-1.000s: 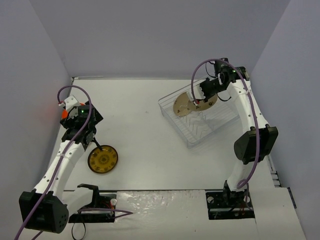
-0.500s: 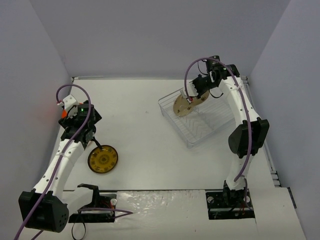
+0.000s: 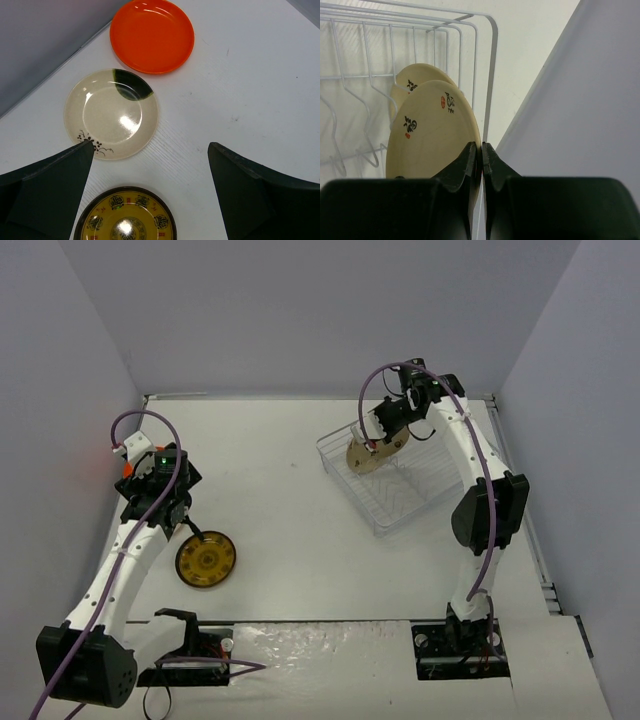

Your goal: Load the plates into the dish rack

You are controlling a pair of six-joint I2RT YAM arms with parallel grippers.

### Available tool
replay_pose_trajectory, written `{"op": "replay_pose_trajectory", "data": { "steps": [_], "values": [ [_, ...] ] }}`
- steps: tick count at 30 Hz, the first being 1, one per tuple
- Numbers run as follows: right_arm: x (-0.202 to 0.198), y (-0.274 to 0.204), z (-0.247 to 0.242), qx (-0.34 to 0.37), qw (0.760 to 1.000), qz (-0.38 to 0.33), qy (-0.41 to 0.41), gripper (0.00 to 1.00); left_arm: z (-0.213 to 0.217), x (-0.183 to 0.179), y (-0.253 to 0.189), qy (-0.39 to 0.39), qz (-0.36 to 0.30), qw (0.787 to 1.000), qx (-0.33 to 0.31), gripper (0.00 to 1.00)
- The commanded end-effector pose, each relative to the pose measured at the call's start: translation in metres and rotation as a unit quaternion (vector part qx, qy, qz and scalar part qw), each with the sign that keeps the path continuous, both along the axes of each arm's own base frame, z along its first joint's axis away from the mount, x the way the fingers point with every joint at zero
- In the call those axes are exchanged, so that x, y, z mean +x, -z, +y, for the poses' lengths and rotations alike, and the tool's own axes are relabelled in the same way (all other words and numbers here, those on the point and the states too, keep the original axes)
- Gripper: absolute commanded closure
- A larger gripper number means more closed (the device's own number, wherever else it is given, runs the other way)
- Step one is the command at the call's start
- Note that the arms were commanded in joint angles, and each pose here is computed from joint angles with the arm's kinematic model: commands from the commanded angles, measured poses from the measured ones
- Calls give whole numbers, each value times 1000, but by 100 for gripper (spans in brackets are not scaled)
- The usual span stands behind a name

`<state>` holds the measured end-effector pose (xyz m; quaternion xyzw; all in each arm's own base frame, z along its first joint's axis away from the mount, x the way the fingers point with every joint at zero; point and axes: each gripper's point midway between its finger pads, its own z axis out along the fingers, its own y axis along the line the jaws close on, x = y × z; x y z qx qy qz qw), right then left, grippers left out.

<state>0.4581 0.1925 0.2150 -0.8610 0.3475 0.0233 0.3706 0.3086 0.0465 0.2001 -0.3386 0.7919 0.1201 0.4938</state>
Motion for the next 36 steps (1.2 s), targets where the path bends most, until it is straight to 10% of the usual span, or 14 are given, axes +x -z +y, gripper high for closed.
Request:
{"op": "replay_pose_trajectory", "data": {
  "steps": [1,16,36],
  "values": [
    [5,-9,26,-36,969,-159,-185,100,6,5,-33,-18,-45,999,2,3],
    [4,6,25,-44,965,-178,-186,100,9,2,-32,-24,-43,999,6,3],
    [25,-88,-4,-74,937,-314,-134,100,8,1,-36,-28,-46,999,-4,3]
  ]
}}
